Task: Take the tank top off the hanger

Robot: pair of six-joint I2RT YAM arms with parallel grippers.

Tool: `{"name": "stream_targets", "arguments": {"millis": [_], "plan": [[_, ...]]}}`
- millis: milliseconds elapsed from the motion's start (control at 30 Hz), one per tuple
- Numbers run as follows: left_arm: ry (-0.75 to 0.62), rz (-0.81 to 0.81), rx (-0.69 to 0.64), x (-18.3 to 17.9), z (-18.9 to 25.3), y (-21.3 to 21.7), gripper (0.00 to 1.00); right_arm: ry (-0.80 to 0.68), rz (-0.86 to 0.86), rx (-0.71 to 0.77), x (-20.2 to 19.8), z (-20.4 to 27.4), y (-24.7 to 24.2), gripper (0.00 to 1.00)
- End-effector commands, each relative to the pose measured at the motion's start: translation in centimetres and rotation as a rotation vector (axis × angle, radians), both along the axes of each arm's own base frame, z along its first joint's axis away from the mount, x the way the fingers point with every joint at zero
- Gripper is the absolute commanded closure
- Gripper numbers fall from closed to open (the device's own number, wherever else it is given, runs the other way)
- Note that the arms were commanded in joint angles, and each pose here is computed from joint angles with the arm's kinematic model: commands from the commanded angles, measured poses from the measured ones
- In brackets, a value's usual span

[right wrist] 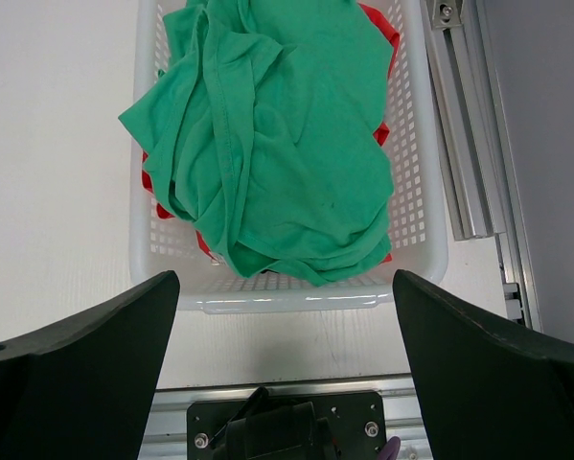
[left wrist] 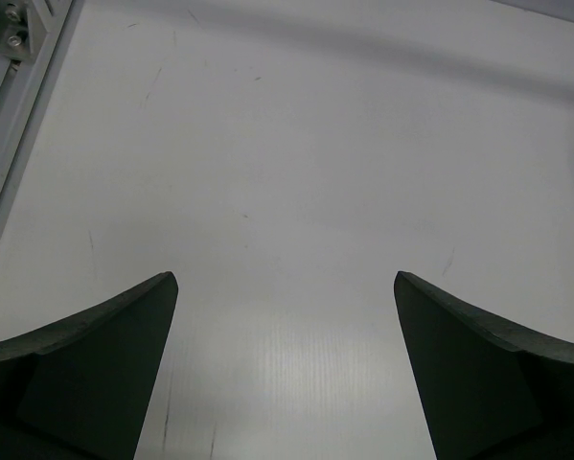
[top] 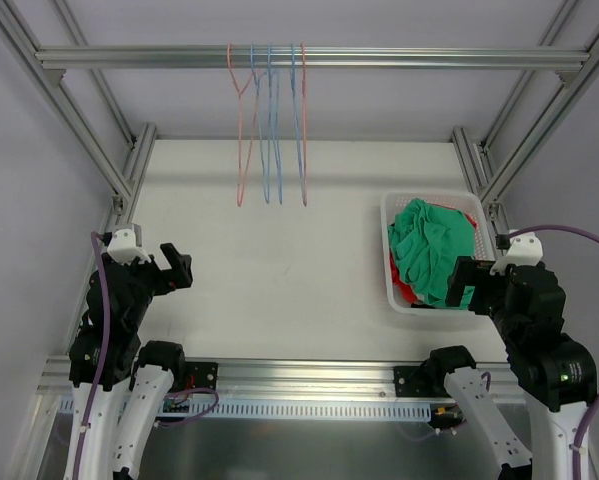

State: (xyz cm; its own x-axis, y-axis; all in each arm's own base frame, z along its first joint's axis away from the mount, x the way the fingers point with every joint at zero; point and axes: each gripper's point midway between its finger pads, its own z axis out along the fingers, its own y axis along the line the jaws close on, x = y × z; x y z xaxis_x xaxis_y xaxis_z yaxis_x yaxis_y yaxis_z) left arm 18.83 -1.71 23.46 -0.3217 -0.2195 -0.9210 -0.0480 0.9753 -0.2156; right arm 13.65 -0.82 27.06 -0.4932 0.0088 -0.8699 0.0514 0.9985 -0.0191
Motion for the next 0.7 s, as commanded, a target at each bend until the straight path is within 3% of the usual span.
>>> {"name": "stream_targets", "arguments": {"millis": [0, 667], "plan": [[-0.015, -0.036, 0.001, 0.05, 0.12, -0.58, 0.01, -0.044, 0.007, -0.017, 0.51, 0.91, -0.12, 0.00], [-0.021, -0.068, -0.001, 0.07, 0.22, -1.11, 0.01, -0.042, 0.047, -0.018, 0.24, 0.49, 0.36, 0.01]]}}
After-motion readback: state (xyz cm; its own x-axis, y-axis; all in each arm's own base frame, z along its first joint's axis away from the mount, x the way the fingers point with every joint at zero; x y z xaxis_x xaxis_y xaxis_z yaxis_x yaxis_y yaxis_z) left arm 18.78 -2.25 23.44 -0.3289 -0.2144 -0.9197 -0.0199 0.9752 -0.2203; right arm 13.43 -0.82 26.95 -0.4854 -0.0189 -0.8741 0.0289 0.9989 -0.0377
